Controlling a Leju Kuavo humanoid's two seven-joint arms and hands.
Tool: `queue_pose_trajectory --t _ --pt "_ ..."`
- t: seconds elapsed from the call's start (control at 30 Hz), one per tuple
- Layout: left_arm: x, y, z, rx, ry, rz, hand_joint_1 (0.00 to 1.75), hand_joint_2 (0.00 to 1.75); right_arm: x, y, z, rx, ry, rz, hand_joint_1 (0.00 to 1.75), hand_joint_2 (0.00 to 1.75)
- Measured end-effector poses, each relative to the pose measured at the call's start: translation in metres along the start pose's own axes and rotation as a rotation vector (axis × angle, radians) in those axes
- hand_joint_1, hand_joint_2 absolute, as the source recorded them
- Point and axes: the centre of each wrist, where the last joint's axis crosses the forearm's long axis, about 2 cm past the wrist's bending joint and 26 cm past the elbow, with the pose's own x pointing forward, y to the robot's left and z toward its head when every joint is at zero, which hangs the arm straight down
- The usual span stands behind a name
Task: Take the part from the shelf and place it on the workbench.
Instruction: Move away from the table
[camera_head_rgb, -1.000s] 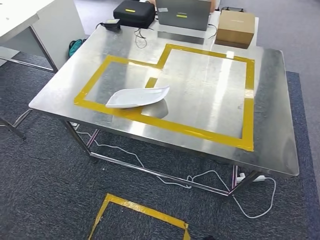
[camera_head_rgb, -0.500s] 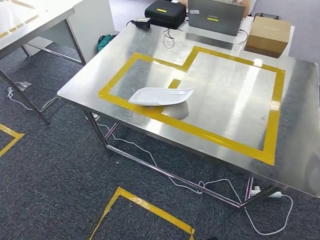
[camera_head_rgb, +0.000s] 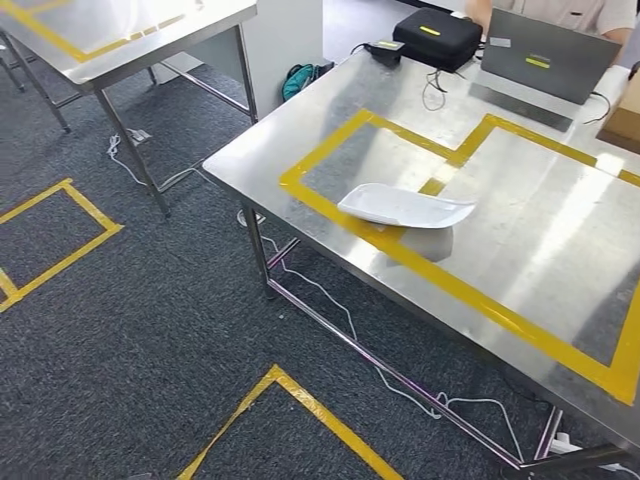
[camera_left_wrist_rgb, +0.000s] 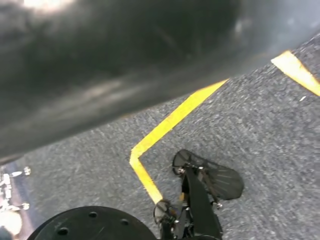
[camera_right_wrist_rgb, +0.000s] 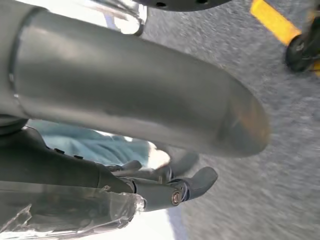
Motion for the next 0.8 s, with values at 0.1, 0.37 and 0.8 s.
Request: queue_pose_trajectory --t 0.1,0.37,0.8 --pt "0.0 0.001 0.0 -0.01 -0.019 -0.024 0.0 0.0 0.002 -0.001 0.001 0.002 -0.014 -0.002 0.0 0.0" --pt "0.002 -0.001 0.0 -0.029 -0.037 -0.044 0.0 0.0 0.0 -0.002 0.0 0.005 -0.011 -0.01 0.0 0.0" --pt "0.001 -0.014 0.005 -0.123 -0.041 -0.021 0.0 0.0 0.003 -0.003 0.0 -0.012 -0.018 -0.022 0.0 0.0"
